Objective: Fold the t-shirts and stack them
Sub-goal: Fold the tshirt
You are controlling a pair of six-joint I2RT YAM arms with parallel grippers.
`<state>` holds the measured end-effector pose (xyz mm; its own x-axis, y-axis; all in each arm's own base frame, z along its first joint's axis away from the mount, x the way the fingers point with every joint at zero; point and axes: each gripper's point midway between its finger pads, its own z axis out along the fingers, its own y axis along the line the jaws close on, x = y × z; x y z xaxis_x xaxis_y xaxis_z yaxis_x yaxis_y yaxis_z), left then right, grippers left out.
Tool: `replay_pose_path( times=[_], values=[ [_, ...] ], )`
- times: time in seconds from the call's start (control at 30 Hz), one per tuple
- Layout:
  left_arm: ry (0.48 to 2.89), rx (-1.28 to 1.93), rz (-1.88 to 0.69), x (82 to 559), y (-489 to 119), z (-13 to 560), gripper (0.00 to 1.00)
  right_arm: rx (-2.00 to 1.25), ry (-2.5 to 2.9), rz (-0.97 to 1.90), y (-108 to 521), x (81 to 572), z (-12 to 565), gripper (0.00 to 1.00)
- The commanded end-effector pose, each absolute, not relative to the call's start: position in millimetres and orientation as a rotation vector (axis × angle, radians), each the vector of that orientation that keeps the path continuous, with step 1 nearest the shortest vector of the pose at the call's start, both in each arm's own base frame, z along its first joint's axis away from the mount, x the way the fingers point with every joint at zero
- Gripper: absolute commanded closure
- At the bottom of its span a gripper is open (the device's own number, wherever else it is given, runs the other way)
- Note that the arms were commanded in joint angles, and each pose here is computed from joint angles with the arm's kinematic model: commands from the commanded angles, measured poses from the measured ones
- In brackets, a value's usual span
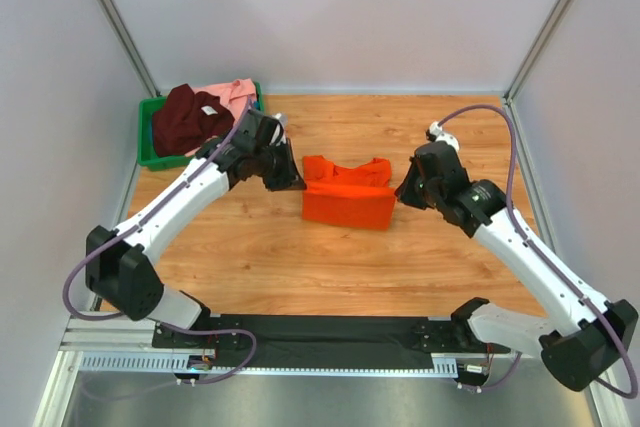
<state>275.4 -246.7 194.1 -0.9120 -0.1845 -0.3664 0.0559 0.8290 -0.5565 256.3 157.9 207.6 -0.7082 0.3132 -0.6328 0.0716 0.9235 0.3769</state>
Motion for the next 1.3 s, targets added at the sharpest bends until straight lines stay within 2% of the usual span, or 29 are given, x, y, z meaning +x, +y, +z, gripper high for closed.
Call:
replay_pose_path(
  times=[0.0, 0.17, 0.47, 0.9, 1.1, 1.27],
  values=[
    [2.550, -0.085, -0.787, 304, -245, 215, 1.00, 0.214, 2.248, 0.429, 155, 290, 232, 1.00],
    [2.581, -0.120, -0.760, 348, -249, 205, 1.00, 0.206, 2.284, 0.454, 158, 329, 222, 1.00],
    [2.602, -0.161, -0.770, 400, -258, 187, 1.00, 0.220, 2.301, 0.418, 151, 385, 204, 1.00],
    [2.499, -0.135, -0.918, 469, -275, 170, 1.00, 0.188, 2.323, 0.418, 156, 436, 174, 1.00],
    [2.528, -0.151, -0.867, 493, -272, 131, 1.00, 0.235, 2.354, 0.380, 152, 458, 146, 1.00],
    [2.443, -0.179, -0.972, 528, -278, 126, 1.00, 0.270, 2.336, 0.316, 145, 480, 128, 1.00]
  ],
)
